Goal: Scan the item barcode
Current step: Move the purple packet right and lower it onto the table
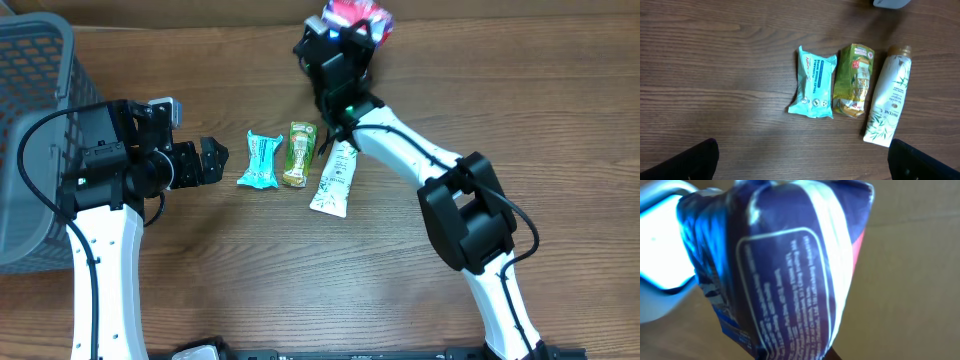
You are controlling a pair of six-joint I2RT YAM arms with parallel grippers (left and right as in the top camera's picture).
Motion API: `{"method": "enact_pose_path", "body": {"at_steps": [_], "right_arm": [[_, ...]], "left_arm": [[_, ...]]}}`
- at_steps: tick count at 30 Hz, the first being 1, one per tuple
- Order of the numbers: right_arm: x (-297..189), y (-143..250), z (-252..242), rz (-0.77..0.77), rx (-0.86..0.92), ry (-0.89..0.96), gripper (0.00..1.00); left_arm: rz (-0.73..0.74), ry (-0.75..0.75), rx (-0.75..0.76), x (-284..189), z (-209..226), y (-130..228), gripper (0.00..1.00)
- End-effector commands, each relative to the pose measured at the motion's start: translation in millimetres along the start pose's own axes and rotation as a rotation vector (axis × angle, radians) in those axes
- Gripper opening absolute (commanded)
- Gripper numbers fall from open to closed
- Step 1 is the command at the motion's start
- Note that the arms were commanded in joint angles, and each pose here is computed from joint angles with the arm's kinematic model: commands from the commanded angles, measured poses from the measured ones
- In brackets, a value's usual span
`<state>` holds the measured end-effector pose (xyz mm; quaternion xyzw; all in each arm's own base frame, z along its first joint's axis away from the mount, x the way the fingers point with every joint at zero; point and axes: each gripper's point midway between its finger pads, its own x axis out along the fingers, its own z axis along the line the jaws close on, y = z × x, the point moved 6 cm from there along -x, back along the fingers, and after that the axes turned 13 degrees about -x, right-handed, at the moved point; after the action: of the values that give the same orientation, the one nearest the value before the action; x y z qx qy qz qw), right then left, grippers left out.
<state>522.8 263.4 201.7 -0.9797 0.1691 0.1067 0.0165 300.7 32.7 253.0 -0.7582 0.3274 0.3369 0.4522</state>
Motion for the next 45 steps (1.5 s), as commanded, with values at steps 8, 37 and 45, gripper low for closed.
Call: {"method": "enact_pose_path", "body": {"at_steps": [8,37,45], "right_arm": [[-143.9,65.1,-147.1,-0.139,0.807,-0.202,0.04],[-36.9,379.5,67.9,0.868,2.081,-0.923,0.04],[-50.5,412.3,105.8,0.998,2.07,-0.873,0.05]], "left_arm": [[-0.018,0.019,0.021,-5.6,-4.7,-3.3,1.0],[-0.018,0.019,0.021,-5.6,-4.7,-3.3,1.0],[-0.018,0.019,0.02,-5.6,-4.7,-3.3,1.0]]}}
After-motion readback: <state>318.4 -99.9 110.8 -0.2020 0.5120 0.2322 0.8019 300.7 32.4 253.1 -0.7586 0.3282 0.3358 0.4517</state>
